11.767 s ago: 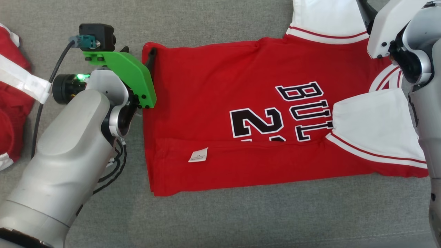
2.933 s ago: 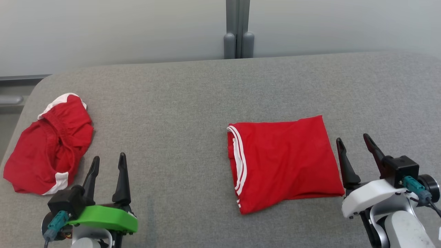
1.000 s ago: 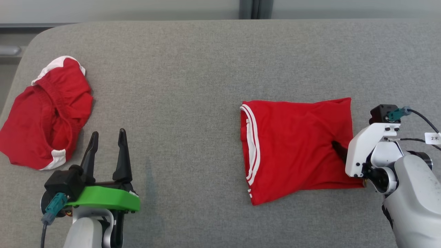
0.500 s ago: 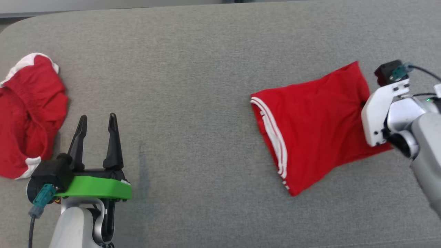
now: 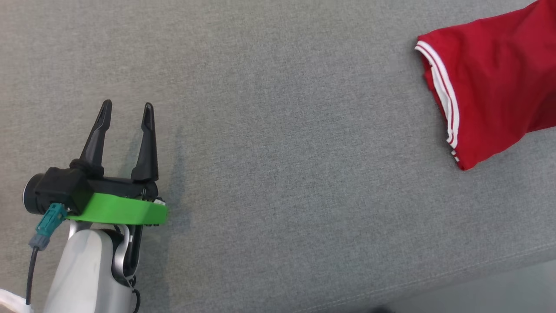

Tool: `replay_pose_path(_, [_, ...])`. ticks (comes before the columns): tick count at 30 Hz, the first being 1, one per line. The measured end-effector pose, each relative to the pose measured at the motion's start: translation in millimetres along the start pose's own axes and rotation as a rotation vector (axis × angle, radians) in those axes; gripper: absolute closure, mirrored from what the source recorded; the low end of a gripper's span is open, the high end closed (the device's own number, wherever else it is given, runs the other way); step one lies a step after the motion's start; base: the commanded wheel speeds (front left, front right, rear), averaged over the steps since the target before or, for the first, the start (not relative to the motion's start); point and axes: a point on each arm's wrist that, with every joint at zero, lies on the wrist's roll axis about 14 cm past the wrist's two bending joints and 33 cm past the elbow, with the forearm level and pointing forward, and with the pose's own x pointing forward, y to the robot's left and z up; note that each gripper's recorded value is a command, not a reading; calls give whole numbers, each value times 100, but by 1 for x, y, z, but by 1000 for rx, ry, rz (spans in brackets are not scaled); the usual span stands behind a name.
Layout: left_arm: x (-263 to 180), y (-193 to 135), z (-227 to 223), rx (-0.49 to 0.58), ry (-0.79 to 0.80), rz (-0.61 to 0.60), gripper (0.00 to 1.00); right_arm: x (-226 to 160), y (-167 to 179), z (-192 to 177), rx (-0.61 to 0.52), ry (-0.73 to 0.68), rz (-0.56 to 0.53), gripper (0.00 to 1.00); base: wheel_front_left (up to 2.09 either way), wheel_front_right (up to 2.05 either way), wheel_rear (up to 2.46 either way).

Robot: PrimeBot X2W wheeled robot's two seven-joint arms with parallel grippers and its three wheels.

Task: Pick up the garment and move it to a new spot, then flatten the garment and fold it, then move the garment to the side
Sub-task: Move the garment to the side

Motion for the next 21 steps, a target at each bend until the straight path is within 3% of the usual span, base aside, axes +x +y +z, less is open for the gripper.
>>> replay_pose_path(8, [13,-4,-30,-5,51,-55,0,15,-39,-23,-72,10,-120,100,0,0,0])
replay_pose_path(15, [15,2,-30,6,46,-52,0,27,-42,-29,-98,7,-152,100,0,0,0])
replay_pose_path(16, [14,3,-29,7,44,-49,0,27,-42,-28,-99,0,-157,0,0,0,0])
replay_pose_path(21, [10,2,-16,6,20,-35,0,23,-40,-22,-101,-46,-168,0,0,0,0])
